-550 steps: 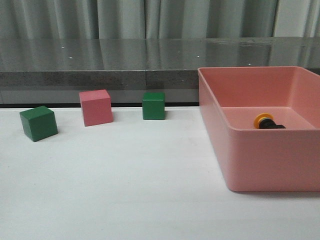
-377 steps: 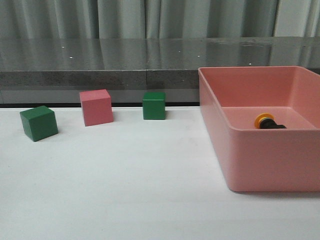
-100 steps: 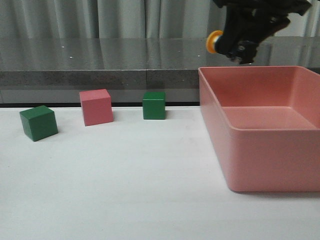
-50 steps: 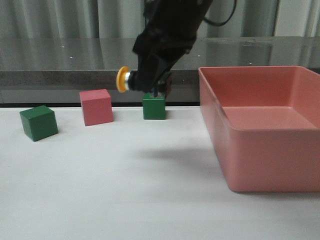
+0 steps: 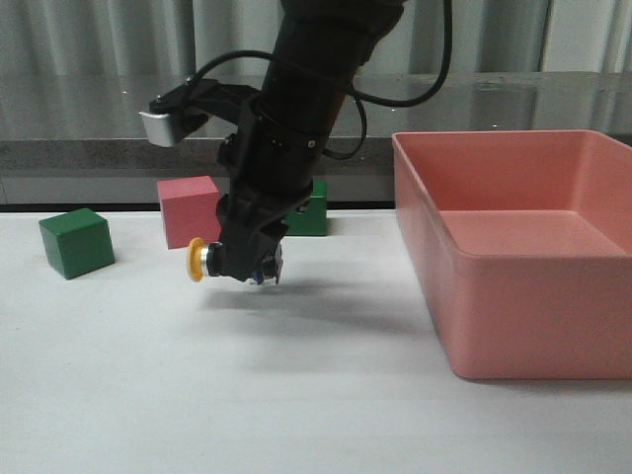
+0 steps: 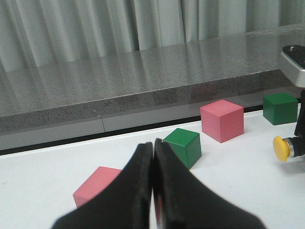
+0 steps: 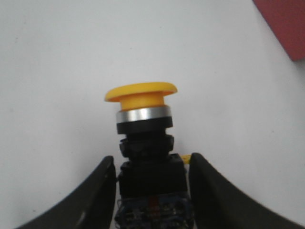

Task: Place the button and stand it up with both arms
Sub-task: 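Lift the button out of the bin and carry it toward the cubes, then lower the button onto the table on its side and open the right gripper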

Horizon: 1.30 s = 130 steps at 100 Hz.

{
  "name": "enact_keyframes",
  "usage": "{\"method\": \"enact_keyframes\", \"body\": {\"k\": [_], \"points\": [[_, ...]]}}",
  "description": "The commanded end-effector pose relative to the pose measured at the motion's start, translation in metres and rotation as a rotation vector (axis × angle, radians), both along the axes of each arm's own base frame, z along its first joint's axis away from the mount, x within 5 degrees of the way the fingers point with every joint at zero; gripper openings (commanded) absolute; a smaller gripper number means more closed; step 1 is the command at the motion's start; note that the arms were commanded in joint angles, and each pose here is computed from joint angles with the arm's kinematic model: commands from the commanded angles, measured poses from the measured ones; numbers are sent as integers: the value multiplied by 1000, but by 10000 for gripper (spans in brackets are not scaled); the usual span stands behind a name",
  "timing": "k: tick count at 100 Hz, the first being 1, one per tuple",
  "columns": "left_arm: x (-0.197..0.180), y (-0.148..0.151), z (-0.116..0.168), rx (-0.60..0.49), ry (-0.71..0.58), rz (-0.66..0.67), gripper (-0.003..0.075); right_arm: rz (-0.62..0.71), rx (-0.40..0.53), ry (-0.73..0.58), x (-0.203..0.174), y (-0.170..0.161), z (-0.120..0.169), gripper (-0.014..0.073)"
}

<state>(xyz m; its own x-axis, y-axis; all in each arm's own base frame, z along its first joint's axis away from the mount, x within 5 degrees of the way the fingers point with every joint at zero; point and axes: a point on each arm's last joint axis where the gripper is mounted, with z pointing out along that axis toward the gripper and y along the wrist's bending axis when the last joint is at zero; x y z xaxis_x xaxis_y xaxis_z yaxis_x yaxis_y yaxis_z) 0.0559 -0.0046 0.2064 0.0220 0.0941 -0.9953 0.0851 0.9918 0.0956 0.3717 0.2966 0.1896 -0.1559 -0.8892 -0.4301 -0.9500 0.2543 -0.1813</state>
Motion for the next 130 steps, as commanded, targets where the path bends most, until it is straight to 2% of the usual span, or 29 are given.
{"method": "enact_keyframes", "body": {"k": [1, 21, 87, 97, 119, 130], "points": [[-2, 0, -1, -29, -79, -6, -19, 13, 71, -99, 3, 3, 35, 99], [-2, 0, -1, -29, -79, -6, -19, 17, 54, -75, 5, 5, 22, 99], [-2, 0, -1, -29, -79, -6, -19, 18, 51, -70, 4, 5, 21, 104], [-2, 0, -1, -29, -79, -6, -19, 21, 44, -59, 3, 4, 21, 193], [-2, 0, -1, -29, -79, -6, -19, 20, 45, -61, 3, 4, 21, 579], [-2, 0, -1, -29, -79, -6, -19, 20, 45, -60, 3, 4, 21, 649]]}}
